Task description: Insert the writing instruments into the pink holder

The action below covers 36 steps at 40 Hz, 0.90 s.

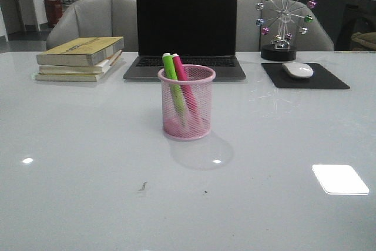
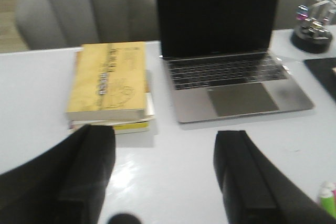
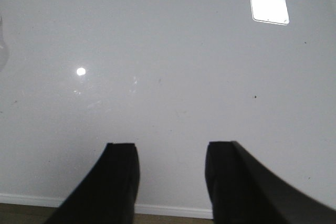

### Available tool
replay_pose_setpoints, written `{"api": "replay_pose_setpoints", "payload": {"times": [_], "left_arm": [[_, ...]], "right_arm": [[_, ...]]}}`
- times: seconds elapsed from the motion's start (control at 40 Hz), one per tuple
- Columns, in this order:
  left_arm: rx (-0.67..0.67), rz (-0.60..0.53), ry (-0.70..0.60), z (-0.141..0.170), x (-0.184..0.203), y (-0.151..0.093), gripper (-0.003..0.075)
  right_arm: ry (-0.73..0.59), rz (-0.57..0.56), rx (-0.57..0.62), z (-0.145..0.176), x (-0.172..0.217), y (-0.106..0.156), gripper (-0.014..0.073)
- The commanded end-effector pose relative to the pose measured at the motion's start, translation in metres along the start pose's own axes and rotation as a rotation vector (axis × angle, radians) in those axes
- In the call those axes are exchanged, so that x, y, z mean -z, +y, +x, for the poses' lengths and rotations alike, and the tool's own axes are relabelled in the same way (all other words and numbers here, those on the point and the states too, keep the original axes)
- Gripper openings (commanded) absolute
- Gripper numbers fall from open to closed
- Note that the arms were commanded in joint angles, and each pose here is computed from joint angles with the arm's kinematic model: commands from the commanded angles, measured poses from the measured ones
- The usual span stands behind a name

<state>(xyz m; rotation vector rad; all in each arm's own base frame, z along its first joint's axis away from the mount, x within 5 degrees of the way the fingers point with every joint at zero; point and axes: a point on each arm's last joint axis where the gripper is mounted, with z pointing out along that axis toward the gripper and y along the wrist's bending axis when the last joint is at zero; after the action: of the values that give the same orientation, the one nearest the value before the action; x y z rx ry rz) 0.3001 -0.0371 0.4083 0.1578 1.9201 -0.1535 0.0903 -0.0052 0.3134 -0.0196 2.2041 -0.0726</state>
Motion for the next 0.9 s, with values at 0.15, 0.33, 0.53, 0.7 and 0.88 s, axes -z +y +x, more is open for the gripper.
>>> {"api": "replay_pose_setpoints", "payload": {"times": [0.15, 0.33, 0.53, 0.7, 0.88], "left_arm": [[0.048, -0.189, -0.025, -0.017, 0.097, 0.042, 0.0477], [0.093, -0.193, -0.014, 0.002, 0.125, 0.034, 0.0426], [0.103, -0.19, 0.005, 0.038, 0.143, 0.024, 0.0381], [0.169, -0.14, 0.012, 0.081, 0.142, 0.013, 0.0381], [0.084, -0.09, 0.022, 0.107, 0.138, 0.003, 0.0381]], "right_arm": [[-0.102, 0.024, 0.007, -0.014, 0.006, -0.003, 0.0415], [-0.095, 0.019, 0.004, -0.013, 0.006, -0.002, 0.0415], [-0.091, 0.019, 0.004, -0.013, 0.006, -0.002, 0.0415], [-0.089, 0.019, 0.004, -0.012, 0.006, -0.002, 0.0415], [-0.075, 0.018, 0.004, -0.011, 0.005, -0.002, 0.0415]]}}
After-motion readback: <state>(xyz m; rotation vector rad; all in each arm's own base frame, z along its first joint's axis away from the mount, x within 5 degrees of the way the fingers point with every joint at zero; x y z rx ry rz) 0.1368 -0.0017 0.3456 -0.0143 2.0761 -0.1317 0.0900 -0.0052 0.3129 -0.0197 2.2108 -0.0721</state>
